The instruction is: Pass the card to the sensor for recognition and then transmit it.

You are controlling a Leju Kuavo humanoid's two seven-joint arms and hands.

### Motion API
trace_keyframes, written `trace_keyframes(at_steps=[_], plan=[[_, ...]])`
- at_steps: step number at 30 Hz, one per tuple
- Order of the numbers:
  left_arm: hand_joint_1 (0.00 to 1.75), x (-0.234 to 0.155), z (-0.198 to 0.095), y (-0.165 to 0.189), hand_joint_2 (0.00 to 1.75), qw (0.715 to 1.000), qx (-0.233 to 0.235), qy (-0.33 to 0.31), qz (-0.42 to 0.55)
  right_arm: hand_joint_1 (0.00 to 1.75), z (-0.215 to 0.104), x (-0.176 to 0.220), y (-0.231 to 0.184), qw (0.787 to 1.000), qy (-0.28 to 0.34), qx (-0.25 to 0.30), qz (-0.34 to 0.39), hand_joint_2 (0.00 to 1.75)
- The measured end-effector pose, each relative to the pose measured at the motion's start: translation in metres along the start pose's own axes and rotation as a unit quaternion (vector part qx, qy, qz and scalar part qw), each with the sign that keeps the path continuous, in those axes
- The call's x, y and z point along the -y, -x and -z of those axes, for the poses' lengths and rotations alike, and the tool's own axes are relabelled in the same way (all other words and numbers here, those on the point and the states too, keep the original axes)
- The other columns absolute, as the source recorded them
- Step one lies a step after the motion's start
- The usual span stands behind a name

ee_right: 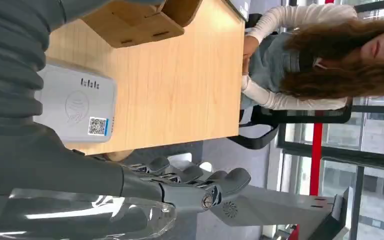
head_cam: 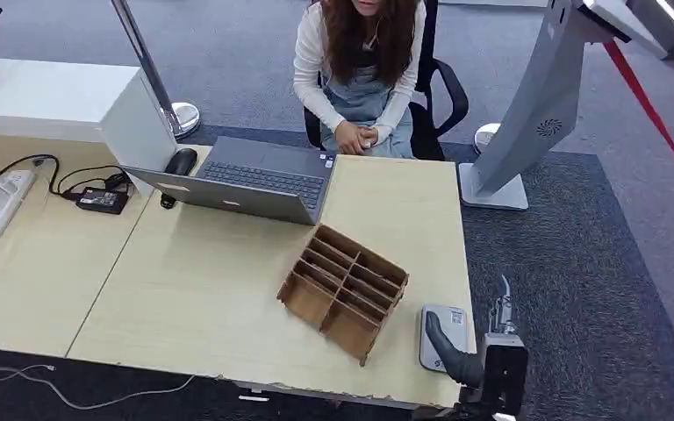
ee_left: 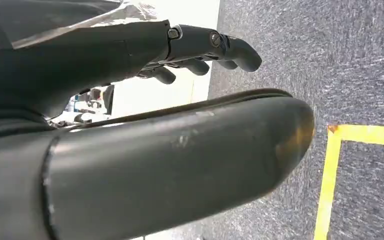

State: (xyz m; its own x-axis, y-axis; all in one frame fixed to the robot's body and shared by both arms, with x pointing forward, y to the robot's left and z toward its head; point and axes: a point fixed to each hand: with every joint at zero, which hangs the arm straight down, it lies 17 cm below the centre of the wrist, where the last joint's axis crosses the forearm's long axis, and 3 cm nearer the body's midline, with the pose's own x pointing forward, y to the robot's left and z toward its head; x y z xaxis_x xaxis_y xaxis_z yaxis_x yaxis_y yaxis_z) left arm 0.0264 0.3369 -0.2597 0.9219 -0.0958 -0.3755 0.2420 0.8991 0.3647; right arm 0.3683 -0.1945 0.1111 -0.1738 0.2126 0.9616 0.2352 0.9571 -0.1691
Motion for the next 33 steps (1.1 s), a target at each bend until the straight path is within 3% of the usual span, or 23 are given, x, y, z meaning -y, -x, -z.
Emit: trace_keyframes(at_steps=[33], plan=[[0.0,0.0005,-0.0001,-0.0012,0.0,1.0,0.005,0.001,0.01,0.0,-0.0005,0.0043,0.0072,1.0,-0.001,-0.012,-0.005,1.75]])
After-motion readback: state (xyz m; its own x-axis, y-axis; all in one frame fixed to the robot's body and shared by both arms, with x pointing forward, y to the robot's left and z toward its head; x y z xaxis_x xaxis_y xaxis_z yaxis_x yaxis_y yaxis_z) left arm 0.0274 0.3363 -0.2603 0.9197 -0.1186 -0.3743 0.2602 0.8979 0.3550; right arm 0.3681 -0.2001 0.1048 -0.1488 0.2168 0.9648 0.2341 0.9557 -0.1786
